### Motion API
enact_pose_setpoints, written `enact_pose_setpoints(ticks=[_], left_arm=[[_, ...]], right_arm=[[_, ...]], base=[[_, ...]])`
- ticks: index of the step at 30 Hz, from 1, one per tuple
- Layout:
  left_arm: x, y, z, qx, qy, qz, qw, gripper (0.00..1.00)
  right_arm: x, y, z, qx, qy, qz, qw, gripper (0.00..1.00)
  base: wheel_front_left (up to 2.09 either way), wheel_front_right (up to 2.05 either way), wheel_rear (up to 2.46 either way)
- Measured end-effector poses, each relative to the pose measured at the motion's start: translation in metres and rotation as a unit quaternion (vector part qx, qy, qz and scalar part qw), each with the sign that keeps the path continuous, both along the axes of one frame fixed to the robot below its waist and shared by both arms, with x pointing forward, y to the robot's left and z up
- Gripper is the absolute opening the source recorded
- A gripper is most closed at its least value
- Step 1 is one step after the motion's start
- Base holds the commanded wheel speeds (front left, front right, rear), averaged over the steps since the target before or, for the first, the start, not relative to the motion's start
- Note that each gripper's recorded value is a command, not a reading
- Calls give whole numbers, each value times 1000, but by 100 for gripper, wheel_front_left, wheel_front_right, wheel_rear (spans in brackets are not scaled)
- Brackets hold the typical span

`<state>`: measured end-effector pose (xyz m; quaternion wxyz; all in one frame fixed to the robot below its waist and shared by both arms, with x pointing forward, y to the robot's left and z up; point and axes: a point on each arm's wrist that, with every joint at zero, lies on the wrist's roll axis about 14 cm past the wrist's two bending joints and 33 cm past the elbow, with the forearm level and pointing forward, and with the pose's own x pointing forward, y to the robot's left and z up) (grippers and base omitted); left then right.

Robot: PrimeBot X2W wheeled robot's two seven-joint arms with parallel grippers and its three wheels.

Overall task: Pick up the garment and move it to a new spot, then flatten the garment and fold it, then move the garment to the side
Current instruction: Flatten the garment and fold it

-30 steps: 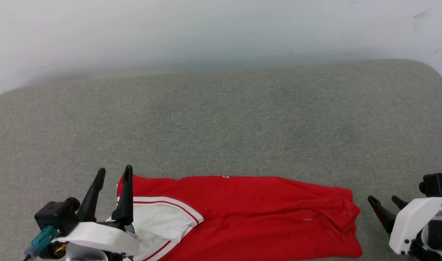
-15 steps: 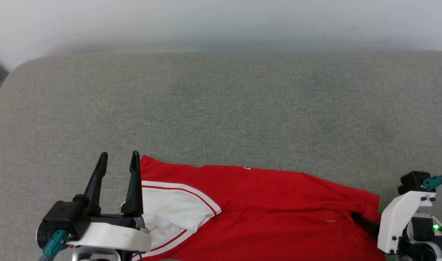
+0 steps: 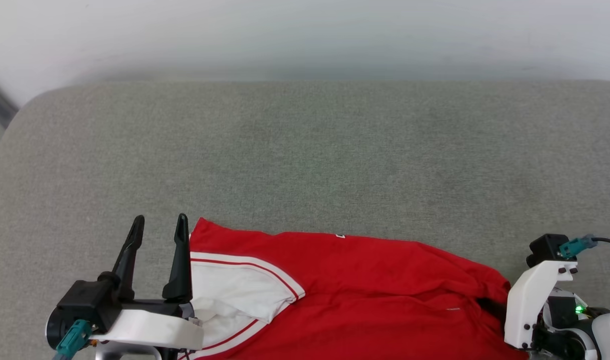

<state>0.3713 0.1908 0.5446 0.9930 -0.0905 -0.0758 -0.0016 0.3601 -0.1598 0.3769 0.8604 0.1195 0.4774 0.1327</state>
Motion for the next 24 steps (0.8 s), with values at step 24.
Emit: enact_pose_setpoints(ticks=[24], left_arm=[[1,-29,12,8,-14,-44,999,100]], right_arm=[[-18,-93,42,79,-2,-196,977,0]], base=[[0,0,0]])
